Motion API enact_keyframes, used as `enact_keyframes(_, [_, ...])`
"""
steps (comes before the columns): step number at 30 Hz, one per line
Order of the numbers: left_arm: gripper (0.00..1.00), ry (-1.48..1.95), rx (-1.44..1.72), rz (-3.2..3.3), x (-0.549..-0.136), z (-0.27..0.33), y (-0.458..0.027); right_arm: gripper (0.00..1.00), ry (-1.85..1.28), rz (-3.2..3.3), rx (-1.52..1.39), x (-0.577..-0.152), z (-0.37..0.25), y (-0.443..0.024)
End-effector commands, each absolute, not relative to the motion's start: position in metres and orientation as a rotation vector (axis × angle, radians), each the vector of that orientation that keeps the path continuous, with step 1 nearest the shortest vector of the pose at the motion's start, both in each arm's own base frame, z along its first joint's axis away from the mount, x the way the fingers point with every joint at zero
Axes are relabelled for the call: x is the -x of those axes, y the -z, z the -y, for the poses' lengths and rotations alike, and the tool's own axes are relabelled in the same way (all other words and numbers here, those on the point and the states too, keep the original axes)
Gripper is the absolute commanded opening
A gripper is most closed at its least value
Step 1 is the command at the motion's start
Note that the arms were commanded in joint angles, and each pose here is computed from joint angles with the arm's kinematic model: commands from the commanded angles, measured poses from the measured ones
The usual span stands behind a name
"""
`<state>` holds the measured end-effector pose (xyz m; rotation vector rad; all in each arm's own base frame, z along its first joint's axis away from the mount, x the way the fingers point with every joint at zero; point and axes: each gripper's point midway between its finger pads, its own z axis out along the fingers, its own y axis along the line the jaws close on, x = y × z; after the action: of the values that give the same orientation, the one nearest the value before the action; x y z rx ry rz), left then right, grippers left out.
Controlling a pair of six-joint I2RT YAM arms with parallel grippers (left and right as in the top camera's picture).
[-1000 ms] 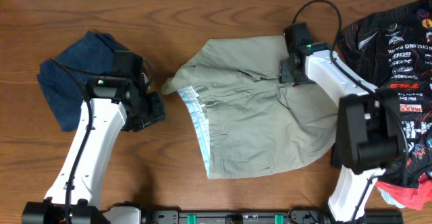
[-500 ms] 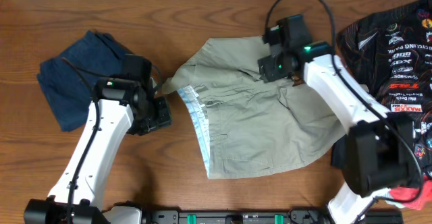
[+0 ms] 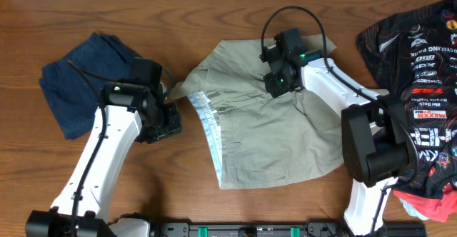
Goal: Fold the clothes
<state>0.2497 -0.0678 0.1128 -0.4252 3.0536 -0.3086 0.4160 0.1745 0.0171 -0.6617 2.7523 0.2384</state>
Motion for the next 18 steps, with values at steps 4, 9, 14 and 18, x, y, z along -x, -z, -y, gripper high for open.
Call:
enact_keyframes(4, [0.41, 0.312, 0.414, -3.056, -0.246, 0.068, -0.113, 0.10, -0.139, -2.748, 0.582, -0.426, -0.166, -0.015])
enact_keyframes(9, [0.41, 0.311, 0.414, -3.056, -0.246, 0.068, -0.113, 0.01, -0.145, -2.710, 0.576, -0.434, -0.169, -0.020])
enact_keyframes(14, [0.41, 0.313, 0.414, -3.052, -0.247, 0.068, -0.113, 0.01, -0.042, -2.525, 0.429, -0.488, -0.161, -0.057])
enact_keyframes(18, [0.41, 0.320, 0.408, -3.031, -0.252, 0.069, -0.114, 0.01, 0.140, -2.184, -0.040, -0.569, -0.105, -0.153])
